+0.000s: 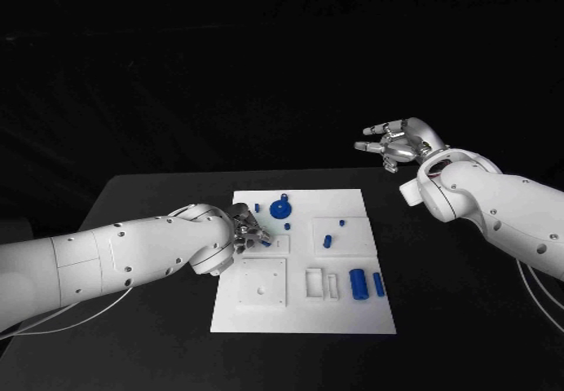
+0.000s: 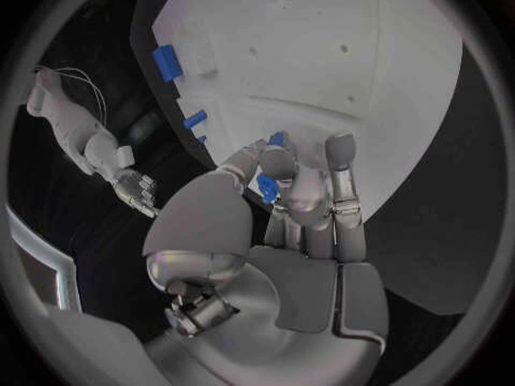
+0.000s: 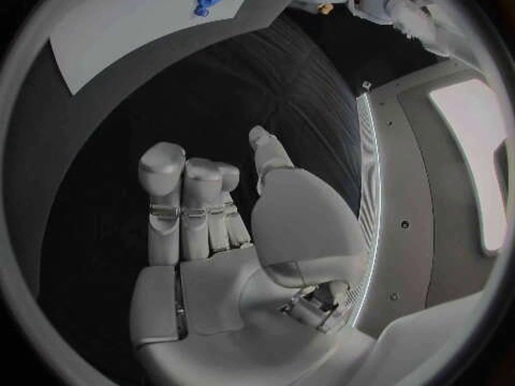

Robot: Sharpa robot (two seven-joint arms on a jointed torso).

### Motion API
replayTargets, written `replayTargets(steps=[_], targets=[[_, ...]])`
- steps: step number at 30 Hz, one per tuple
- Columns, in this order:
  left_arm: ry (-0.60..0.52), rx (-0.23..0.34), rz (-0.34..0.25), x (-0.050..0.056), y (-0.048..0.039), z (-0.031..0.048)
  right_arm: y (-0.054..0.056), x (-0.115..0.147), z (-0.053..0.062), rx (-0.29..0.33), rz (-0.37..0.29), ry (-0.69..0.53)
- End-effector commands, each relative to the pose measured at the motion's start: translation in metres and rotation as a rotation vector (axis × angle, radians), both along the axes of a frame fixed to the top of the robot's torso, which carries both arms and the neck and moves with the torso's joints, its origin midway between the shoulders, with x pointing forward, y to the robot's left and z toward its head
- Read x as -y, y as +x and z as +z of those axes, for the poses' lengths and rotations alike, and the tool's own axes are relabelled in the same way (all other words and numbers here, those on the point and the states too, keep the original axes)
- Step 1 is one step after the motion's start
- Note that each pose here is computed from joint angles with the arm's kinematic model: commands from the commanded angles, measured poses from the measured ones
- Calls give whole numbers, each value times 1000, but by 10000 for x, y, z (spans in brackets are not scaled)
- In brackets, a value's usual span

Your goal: Assemble the parts on the task board

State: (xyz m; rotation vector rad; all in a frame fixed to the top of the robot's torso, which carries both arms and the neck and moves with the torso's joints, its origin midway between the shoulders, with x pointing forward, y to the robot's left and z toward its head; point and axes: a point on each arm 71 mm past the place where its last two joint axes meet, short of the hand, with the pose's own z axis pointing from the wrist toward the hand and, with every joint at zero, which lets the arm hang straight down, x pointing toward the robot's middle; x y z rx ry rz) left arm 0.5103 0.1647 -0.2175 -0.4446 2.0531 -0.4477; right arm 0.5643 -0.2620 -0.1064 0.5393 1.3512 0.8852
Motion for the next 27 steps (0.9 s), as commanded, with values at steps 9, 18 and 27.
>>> replayTargets(steps=[9, 18, 27], targets=[[22, -7, -19, 10, 1, -8, 1, -15, 1, -3, 9, -1], [31, -19, -23, -3, 10, -20, 3, -19, -2, -4, 10, -1], [32, -37, -28, 0, 7, -37, 5, -27, -4, -5, 11, 0]])
